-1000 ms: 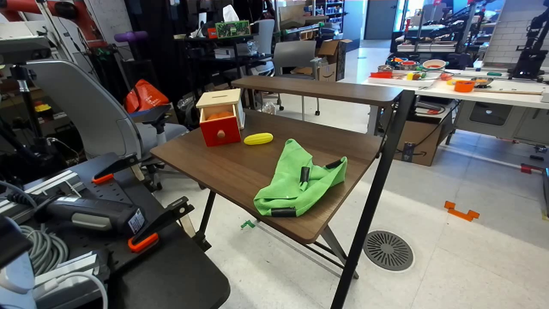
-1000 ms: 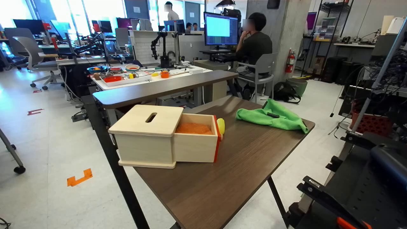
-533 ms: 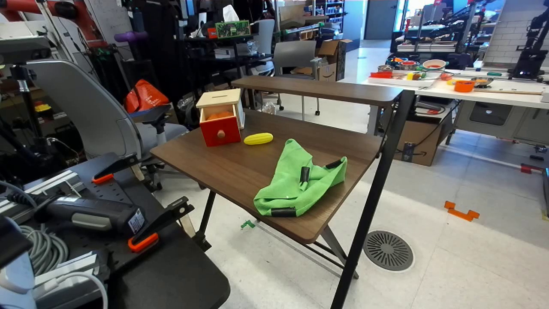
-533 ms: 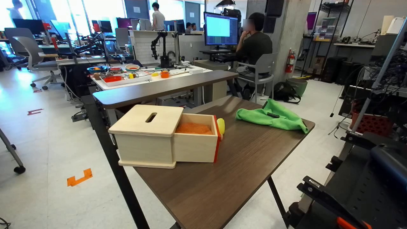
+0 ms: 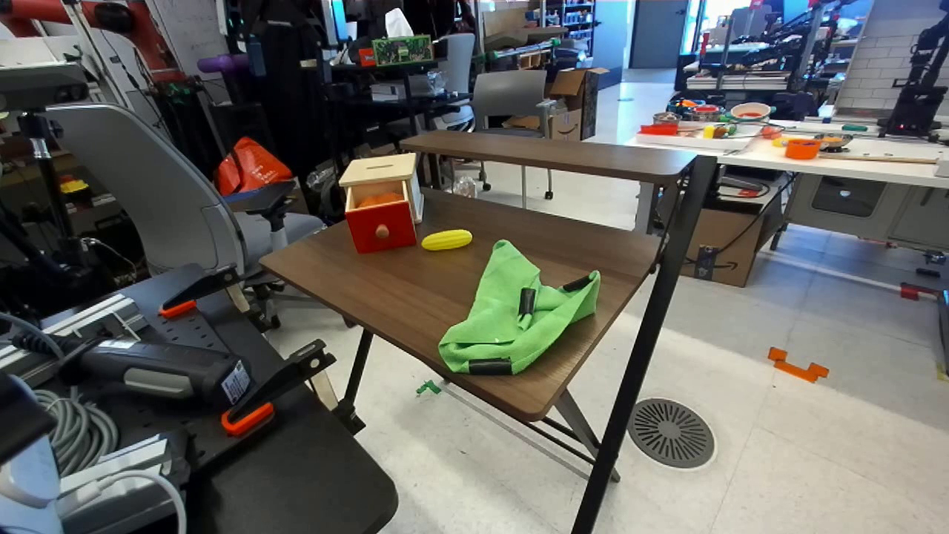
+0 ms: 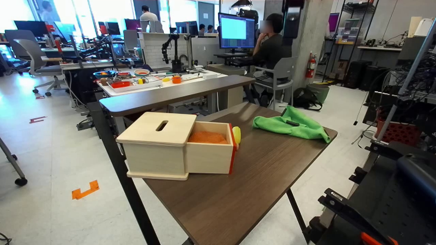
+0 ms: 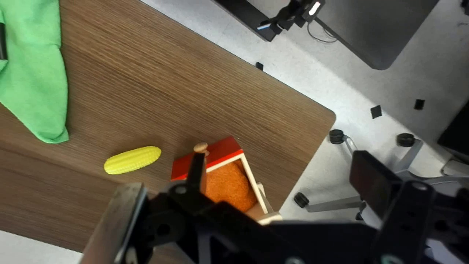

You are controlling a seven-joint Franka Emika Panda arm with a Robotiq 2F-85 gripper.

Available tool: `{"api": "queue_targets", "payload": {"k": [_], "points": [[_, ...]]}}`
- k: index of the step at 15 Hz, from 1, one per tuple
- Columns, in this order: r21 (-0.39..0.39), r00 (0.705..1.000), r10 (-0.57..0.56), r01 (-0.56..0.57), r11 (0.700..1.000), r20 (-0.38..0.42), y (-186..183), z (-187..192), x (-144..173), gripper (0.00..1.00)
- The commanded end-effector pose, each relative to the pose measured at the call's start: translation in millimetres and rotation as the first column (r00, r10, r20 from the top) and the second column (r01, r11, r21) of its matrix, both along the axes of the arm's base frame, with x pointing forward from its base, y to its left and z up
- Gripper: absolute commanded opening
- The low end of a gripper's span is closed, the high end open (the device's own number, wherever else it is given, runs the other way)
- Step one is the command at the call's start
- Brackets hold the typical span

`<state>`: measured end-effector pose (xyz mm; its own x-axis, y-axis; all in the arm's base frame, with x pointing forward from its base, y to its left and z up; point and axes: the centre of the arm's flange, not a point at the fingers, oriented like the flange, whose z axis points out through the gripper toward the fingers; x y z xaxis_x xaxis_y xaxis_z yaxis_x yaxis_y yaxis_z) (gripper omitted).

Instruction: Close the drawer

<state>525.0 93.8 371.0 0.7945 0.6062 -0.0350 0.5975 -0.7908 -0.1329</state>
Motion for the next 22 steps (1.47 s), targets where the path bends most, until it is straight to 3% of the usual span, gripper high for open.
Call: {"api": "queue_targets", "payload": {"k": [1, 4, 13, 16, 22], "points": [[-0.076, 1.000, 0.012, -0.012, 0.997, -0.001, 6, -46, 34, 1.00], [-0.101, 0.994, 0.107, -0.108, 0.989, -0.013, 3, -83, 43, 1.00], [-0.248, 0.973, 0.227, -0.231, 0.941, -0.045, -13, -162, 38, 1.00], [-0.277, 0.968, 0.251, -0.242, 0.930, -0.003, -12, -188, 39, 1.00], [-0.217, 0.960, 0.223, -0.184, 0.959, 0.170, 8, -225, 40, 1.00]]}}
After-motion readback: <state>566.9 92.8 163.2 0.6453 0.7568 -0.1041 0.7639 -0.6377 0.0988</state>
